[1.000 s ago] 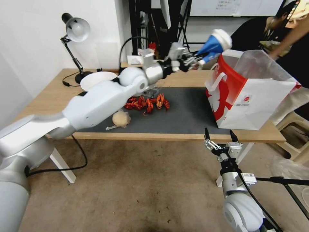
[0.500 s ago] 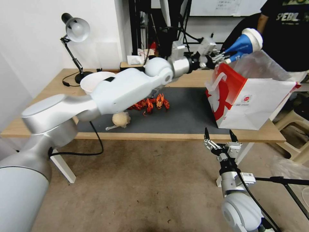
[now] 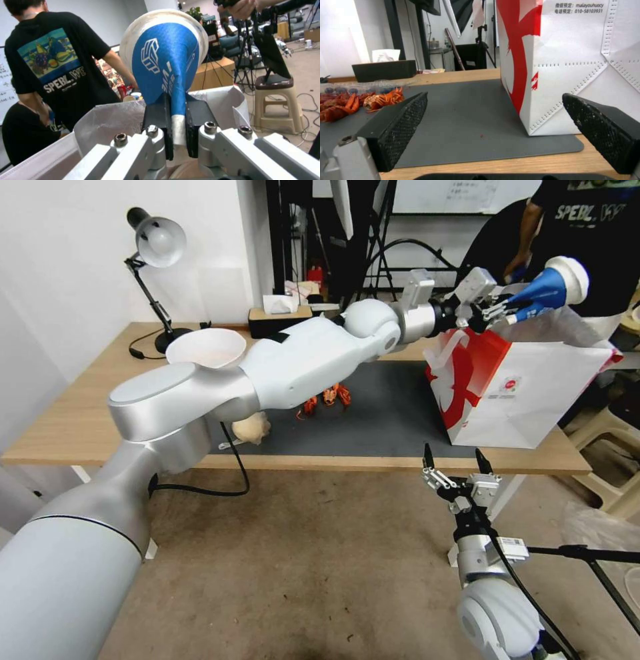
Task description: Pick up the trash from the table and place it into the takeout bag.
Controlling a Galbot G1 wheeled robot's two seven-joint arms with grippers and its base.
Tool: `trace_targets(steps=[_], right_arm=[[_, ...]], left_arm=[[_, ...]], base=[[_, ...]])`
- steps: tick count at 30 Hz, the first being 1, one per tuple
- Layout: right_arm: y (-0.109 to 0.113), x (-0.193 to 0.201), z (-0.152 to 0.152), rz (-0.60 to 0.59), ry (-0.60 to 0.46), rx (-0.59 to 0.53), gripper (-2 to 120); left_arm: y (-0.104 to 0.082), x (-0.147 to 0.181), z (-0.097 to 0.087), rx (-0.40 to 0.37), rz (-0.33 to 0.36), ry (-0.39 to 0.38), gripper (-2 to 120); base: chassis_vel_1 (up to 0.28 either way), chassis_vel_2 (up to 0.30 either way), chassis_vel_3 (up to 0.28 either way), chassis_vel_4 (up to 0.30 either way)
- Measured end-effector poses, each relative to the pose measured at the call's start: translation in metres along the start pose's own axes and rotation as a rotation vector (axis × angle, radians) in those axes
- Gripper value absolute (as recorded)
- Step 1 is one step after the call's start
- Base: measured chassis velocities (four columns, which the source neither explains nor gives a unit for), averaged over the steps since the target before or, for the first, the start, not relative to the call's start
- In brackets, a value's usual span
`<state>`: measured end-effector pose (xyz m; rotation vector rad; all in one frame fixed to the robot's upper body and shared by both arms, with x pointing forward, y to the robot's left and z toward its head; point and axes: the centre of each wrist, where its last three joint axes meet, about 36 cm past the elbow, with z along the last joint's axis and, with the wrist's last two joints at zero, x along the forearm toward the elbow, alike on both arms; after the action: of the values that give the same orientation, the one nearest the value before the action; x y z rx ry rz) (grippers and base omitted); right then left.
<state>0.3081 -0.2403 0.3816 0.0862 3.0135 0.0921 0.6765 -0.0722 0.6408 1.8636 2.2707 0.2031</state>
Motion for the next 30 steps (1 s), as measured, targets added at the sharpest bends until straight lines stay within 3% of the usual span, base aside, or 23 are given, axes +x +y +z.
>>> trace_targets(steps=[3,5,17,21,24,25,28,30], right_arm=[[0.0,0.0,0.0,0.001,-0.001,0.001,100],[-0.001,0.0,0.0,0.003,-0.003,0.002,100],[-0.001,-0.001,-0.001,0.005,-0.006,0.0,100],[-0.001,-0.001,-0.002,0.007,-0.008,0.0,100],[-0.001,-0.002,-0.002,0.008,-0.009,-0.002,100],[-0.001,-0.002,-0.002,0.008,-0.009,-0.002,100],[0.0,-0.003,-0.002,0.009,-0.01,-0.005,100],[0.0,-0.002,-0.002,0.009,-0.01,-0.005,100]], left_arm=[[-0.001,-0.001,0.0,-0.007,0.0,0.006,10],[-0.001,-0.001,0.003,-0.014,-0.007,0.013,23],[0.002,0.009,0.005,-0.009,-0.046,-0.001,65],[0.003,0.022,0.003,0.028,-0.104,-0.045,78],[0.007,0.047,0.004,0.062,-0.189,-0.071,91],[0.007,0.047,0.004,0.062,-0.189,-0.071,91],[0.013,0.081,0.007,0.104,-0.316,-0.1,99],[0.014,0.086,0.008,0.112,-0.334,-0.105,99]], base=[[0.0,0.0,0.0,0.0],[0.0,0.0,0.0,0.0],[0.0,0.0,0.0,0.0],[0.0,0.0,0.0,0.0],[0.0,0.0,0.0,0.0],[0.0,0.0,0.0,0.0],[0.0,0.0,0.0,0.0],[0.0,0.0,0.0,0.0]])
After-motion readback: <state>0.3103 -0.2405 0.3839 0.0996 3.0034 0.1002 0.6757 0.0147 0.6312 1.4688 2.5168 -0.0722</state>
